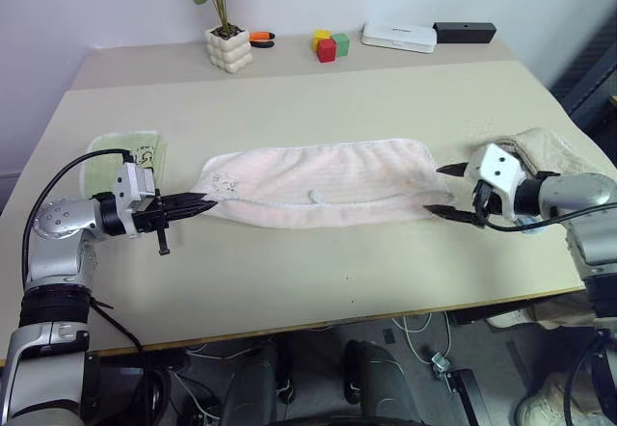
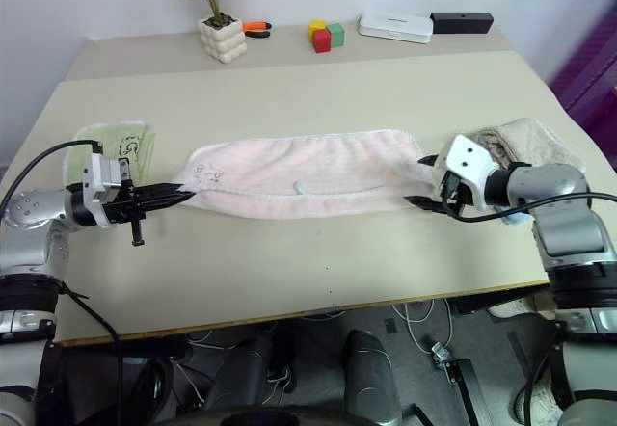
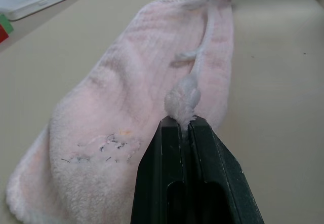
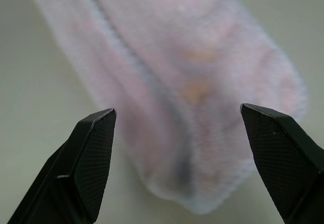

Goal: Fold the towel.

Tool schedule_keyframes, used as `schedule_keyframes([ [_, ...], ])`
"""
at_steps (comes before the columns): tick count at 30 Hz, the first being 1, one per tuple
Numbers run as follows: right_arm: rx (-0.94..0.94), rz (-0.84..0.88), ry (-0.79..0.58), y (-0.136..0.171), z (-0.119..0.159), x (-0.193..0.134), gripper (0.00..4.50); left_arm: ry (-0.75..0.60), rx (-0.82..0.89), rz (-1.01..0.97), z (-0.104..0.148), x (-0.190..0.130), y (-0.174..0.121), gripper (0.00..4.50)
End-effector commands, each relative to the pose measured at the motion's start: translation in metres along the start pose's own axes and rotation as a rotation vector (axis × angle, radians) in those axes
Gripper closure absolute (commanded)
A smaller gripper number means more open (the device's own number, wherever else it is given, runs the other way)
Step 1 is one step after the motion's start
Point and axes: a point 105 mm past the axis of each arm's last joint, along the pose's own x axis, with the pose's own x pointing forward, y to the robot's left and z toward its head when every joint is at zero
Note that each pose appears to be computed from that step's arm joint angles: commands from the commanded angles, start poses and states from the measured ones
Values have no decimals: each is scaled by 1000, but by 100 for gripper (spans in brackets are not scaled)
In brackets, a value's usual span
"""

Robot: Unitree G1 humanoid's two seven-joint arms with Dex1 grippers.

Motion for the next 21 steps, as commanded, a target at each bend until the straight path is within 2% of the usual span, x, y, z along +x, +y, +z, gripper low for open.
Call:
schedule_keyframes([
  [1,-26,42,33,-8,5,-2,50,-20,44,2,9,0,0,450],
  [2,-9,57,39,-7,4,0,50,-21,45,2,9,0,-1,450],
  [6,58,97,54,-7,-1,3,221,-20,45,5,8,-1,-5,450],
  [10,59,109,106,-9,-9,2,428,-8,48,9,5,-4,-9,450],
  [11,60,110,95,-10,-7,2,448,-7,49,10,5,-4,-9,450],
  [15,91,183,70,-6,1,-7,448,17,44,3,2,-9,-12,450],
  [21,207,326,57,19,5,-32,448,75,55,-12,-3,-25,-15,450],
])
